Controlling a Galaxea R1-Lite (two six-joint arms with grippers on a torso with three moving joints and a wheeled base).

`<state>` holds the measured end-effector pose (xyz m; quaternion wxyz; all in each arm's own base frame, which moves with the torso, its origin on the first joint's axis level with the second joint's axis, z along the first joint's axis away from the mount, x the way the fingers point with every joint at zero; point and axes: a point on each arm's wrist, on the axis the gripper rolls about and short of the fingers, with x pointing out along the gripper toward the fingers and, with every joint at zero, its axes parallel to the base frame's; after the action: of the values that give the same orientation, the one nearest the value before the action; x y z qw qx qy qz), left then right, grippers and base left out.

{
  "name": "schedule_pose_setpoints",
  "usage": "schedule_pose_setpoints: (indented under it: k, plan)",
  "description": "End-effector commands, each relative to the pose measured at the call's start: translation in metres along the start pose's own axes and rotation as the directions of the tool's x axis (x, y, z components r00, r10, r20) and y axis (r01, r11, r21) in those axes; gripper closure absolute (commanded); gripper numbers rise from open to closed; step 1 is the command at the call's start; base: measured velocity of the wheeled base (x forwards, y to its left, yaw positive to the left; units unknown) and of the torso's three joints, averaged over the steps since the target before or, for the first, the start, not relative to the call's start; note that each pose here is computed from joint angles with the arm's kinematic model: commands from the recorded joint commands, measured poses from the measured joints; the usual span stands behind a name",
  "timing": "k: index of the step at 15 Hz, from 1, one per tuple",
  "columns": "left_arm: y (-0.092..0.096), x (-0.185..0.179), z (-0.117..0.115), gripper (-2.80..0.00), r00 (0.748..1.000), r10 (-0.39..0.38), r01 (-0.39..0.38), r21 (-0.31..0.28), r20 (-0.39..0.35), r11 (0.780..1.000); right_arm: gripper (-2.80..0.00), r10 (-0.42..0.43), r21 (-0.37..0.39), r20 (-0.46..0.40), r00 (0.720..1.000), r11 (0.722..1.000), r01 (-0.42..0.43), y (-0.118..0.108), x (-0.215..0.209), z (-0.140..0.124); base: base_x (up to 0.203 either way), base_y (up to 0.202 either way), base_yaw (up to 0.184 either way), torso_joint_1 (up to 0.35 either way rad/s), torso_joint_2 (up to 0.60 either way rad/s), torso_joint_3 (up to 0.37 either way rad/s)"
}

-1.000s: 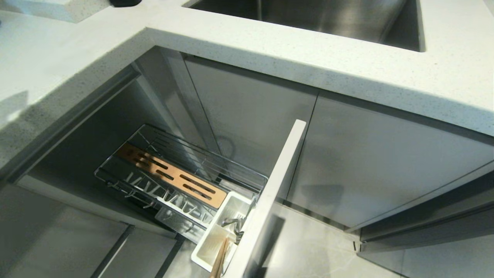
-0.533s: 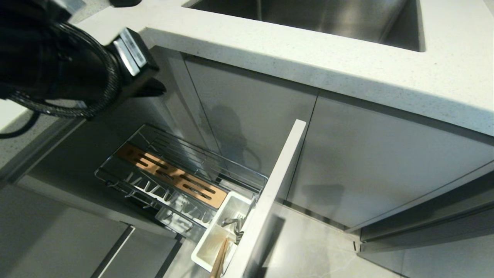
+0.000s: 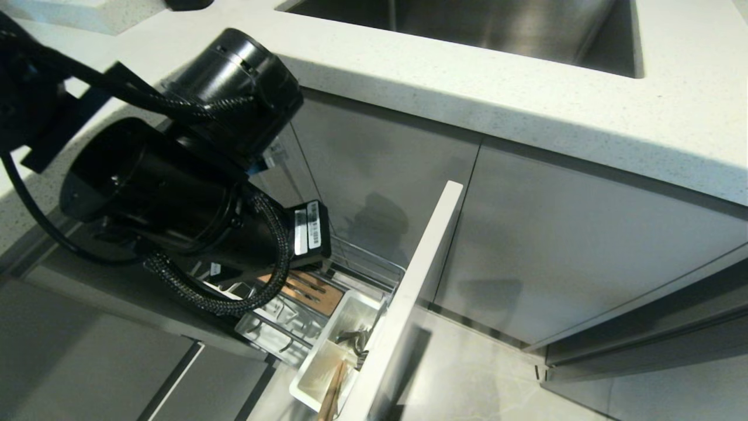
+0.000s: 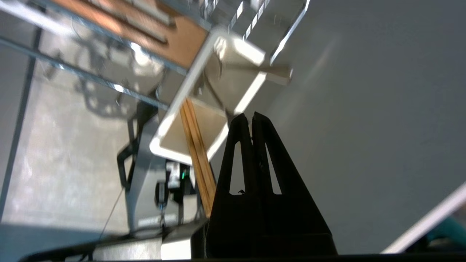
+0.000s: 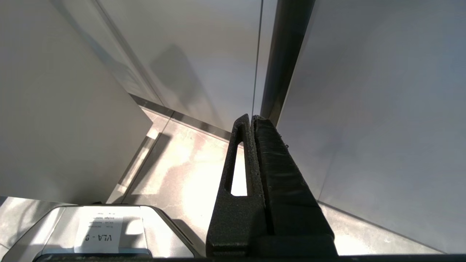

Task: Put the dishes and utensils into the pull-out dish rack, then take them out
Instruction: Take the spoon out of the cupboard

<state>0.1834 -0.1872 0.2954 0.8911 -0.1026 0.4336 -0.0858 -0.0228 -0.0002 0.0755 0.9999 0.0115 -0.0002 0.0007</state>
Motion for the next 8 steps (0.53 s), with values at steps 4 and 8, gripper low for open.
schedule_pose_setpoints:
  k: [4, 8]
  plan:
    - [-0.002, 0.021, -0.009, -2.80, 0.995, 0.010, -0.008, 0.015, -0.098, 1.000, 0.00, 0.000, 0.000, -0.002, 1.000, 1.000, 0.000, 0.000, 0.000, 0.000, 0.000, 0.000, 0.000, 0.000, 0.00, 0.000]
    - [-0.010, 0.042, -0.009, -2.80, 0.992, 0.028, -0.029, -0.002, -0.119, 1.000, 0.00, 0.000, 0.000, -0.002, 1.000, 1.000, 0.000, 0.000, 0.000, 0.000, 0.000, 0.000, 0.000, 0.000, 0.00, 0.000]
